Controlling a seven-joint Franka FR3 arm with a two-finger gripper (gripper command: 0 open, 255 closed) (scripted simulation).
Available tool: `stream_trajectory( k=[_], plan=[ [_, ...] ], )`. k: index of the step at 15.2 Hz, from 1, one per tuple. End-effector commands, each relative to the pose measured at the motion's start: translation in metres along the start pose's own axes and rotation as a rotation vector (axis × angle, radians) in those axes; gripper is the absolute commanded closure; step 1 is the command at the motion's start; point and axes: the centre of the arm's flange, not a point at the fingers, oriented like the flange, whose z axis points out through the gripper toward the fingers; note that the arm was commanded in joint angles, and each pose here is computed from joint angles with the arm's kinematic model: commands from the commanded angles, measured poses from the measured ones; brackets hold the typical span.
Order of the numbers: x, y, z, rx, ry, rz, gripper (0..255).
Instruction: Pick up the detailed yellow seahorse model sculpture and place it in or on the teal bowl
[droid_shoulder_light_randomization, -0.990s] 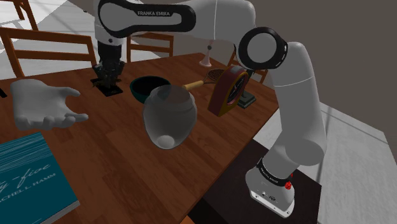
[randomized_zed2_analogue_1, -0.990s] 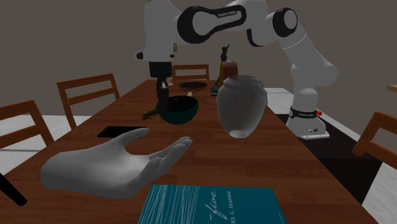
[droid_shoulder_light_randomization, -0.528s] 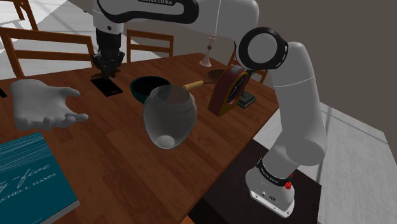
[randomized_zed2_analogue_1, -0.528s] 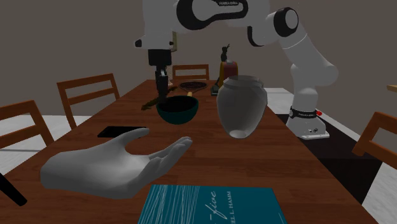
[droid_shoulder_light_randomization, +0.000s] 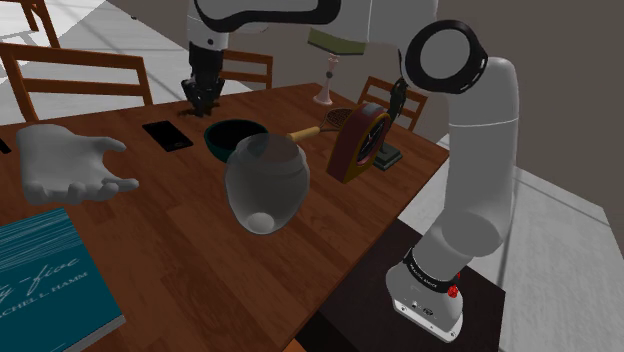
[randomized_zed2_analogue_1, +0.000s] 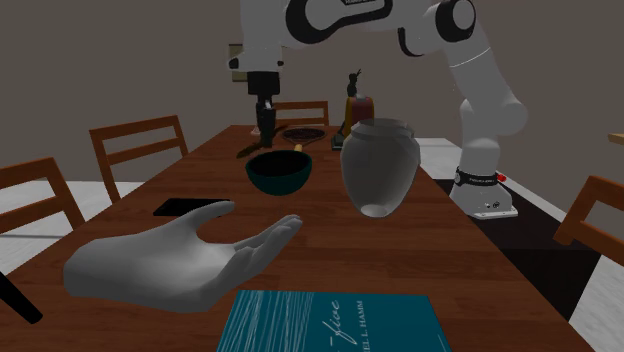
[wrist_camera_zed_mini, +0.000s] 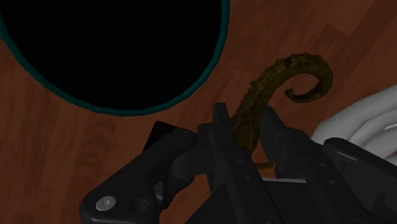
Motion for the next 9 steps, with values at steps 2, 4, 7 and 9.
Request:
stream_trajectory(
  k=[2,4,7,9],
  plan=[
    [-0.02,0.035,-0.005,0.0,0.0,-0.001,255],
    [-0.032,0.058,-0.008,0.0,0.0,-0.001,255],
    [-0.051,0.093,-0.013,0.0,0.0,-0.001,255],
    [-0.06,0.11,-0.01,0.0,0.0,-0.001,255]
  ],
)
